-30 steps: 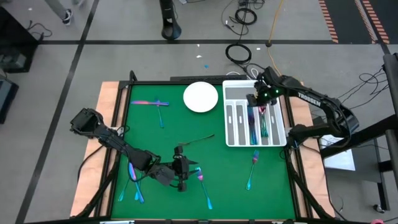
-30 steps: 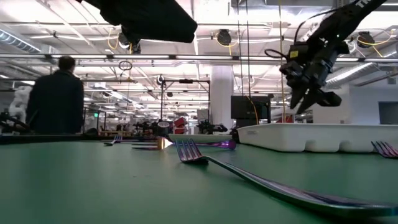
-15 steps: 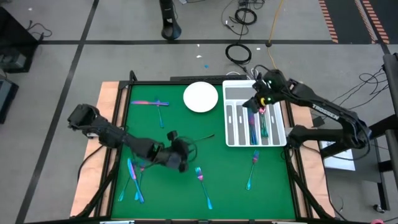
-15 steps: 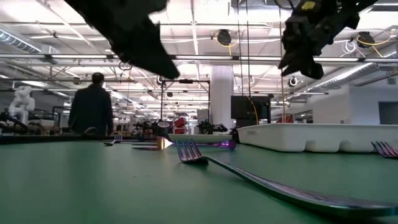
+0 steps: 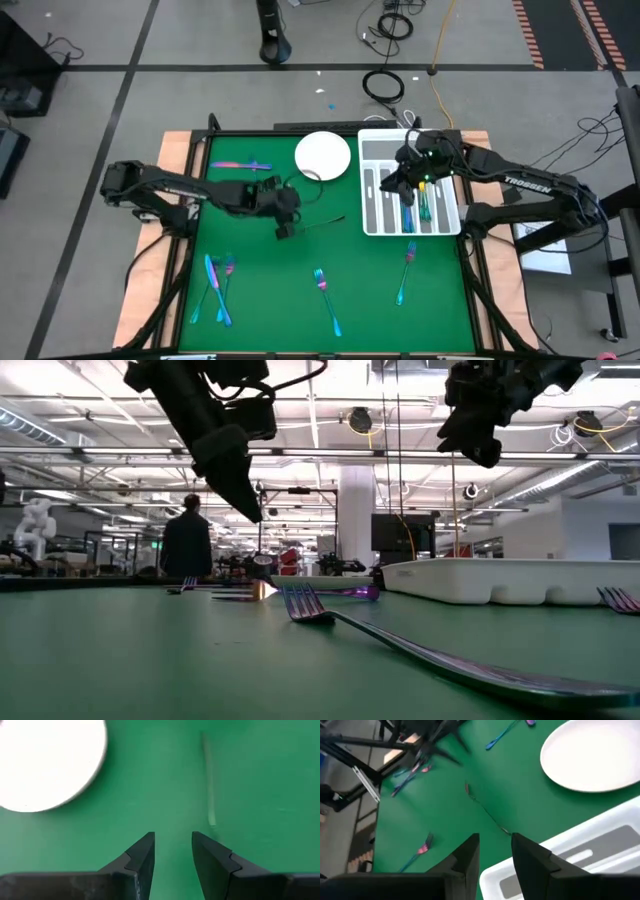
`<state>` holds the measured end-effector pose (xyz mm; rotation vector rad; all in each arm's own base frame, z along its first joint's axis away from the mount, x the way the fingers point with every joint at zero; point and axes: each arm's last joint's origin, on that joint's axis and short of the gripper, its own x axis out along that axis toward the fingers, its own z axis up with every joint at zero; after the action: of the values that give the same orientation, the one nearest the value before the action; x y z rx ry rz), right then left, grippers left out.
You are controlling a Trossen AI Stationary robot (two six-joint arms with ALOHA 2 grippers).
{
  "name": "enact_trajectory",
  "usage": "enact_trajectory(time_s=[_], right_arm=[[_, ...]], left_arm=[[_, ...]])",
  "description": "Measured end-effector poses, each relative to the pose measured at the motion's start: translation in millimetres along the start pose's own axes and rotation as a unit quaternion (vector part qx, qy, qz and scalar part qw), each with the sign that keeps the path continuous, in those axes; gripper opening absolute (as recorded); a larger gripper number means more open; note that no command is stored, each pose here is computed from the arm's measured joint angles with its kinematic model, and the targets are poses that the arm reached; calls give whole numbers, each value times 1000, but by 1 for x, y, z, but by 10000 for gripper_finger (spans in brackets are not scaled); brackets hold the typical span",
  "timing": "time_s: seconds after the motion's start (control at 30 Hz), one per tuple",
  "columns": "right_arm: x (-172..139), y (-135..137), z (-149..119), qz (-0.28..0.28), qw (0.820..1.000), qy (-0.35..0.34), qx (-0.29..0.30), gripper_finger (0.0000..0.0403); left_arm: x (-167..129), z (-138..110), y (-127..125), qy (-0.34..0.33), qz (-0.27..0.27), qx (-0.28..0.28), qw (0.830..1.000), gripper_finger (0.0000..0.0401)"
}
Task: Sort silverware
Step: Put the iridescent knife into the white silverware tray
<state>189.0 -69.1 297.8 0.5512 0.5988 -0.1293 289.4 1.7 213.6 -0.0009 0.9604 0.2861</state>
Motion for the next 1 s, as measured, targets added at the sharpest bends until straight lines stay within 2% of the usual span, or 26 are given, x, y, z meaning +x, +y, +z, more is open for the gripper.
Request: enact_trajectory(time_s=[0.2, 0.37, 0.57, 0.77, 1.0], right_arm=[[8, 23, -6, -18, 998, -8, -53, 104], [19, 45, -15, 27, 993, -24, -115, 104], [30, 60, -35, 75, 983, -13, -165, 104], [42, 64, -55, 109, 979, -19, -173, 104], [51, 64, -73, 131, 974, -24, -181, 104]], left_arm=[[-17, -7, 55, 45, 12, -13, 999, 132], [-16, -23, 102, 107, 2, -47, 993, 132], [-12, -42, 149, 159, 25, -58, 985, 132], [-2, -56, 174, 199, 22, -21, 980, 132], [13, -64, 185, 240, 27, 50, 969, 132]])
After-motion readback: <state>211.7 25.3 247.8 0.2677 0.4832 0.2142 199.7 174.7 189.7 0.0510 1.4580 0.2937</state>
